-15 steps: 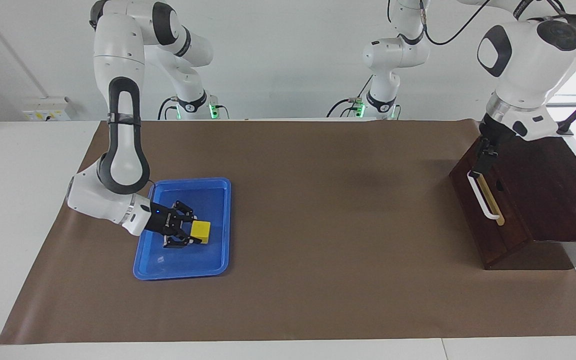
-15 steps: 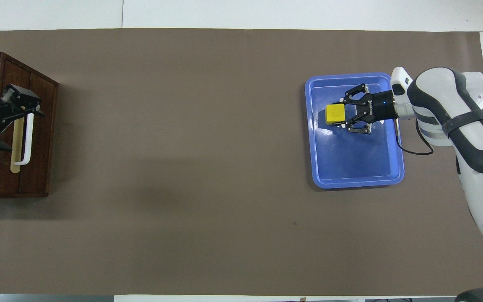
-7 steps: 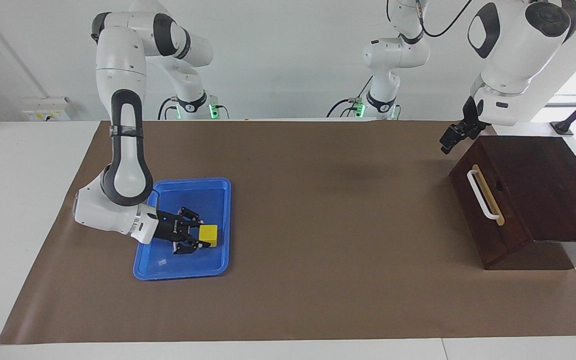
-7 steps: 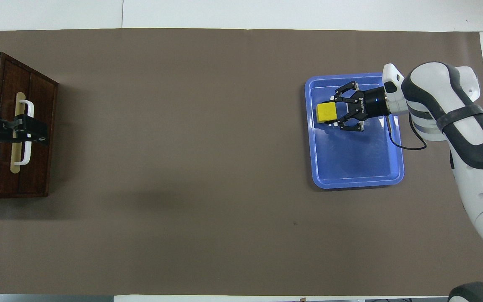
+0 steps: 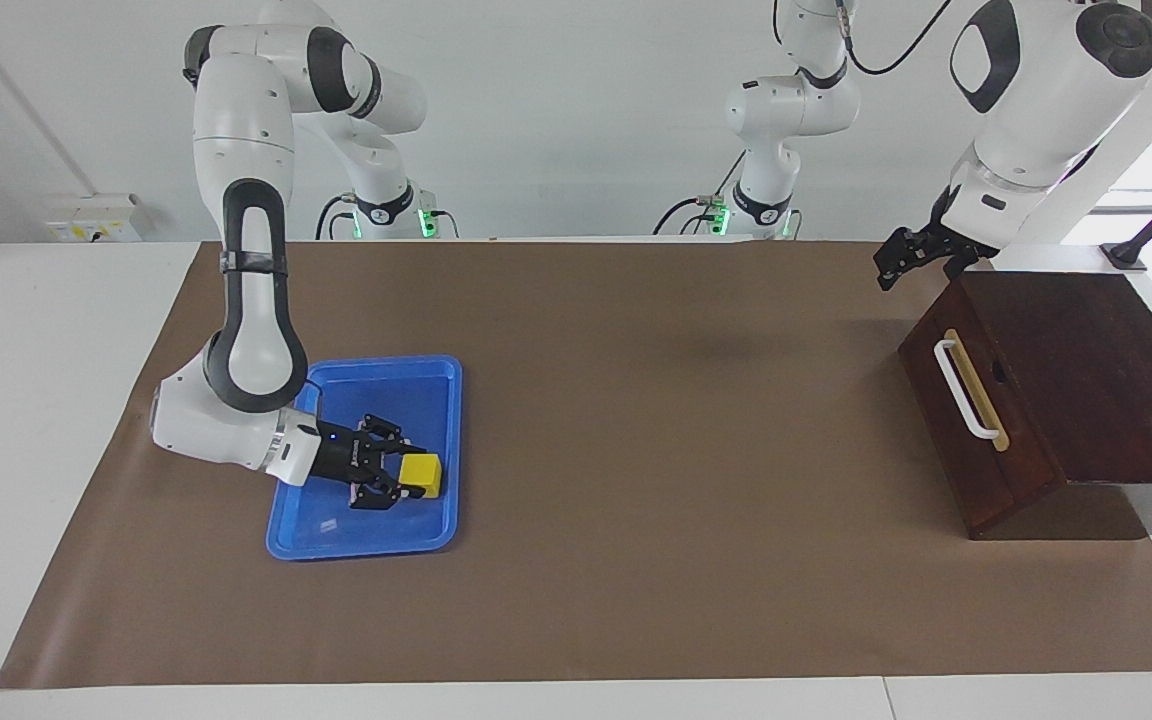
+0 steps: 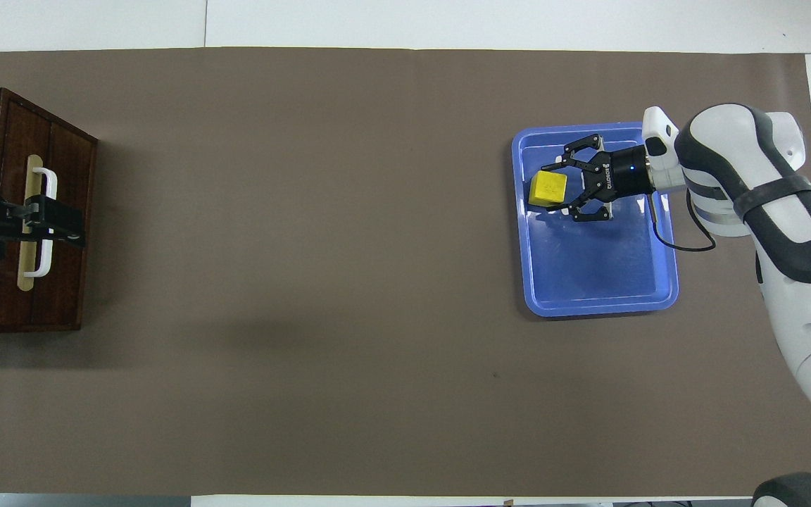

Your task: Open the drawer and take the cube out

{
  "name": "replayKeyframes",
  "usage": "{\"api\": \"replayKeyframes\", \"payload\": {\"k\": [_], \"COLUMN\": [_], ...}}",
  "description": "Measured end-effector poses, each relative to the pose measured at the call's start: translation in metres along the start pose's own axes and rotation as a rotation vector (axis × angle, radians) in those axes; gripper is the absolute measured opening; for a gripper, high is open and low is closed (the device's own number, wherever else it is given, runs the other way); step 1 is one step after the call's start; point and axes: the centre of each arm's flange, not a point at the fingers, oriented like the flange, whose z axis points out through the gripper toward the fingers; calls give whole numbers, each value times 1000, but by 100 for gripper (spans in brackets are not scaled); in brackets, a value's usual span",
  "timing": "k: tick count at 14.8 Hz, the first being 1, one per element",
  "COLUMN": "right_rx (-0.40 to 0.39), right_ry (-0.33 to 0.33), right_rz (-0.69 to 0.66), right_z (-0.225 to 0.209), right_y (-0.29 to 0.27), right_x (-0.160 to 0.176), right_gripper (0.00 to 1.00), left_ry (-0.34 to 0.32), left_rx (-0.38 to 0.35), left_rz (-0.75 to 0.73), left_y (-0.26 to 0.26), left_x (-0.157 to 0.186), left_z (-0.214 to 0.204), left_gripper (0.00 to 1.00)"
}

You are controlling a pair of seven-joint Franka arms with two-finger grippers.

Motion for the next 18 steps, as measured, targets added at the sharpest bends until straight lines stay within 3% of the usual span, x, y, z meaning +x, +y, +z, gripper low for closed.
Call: {"api": "replayKeyframes", "payload": {"k": [2, 6, 9, 13, 18], "right_rx": [-1, -8, 14, 55, 36], "right_ry": [2, 7, 26, 4, -172], "right_rz": [0, 68, 171, 264, 425], "right_z": [0, -9, -28, -65, -140], "right_y": [0, 4, 4, -1, -22], "right_x": [0, 13, 38, 82, 188], "right_gripper": [100, 100, 100, 100, 100], "left_ry": [3, 10, 11, 13, 13], "left_rx": [-1, -7, -7, -8, -8], "left_rz": [2, 6, 29, 47, 51], "left_y": [1, 2, 1, -4, -3], "left_x": [0, 0, 0, 1, 1], "left_z": [-1, -5, -5, -6, -6], "left_gripper": [100, 100, 100, 100, 100]}}
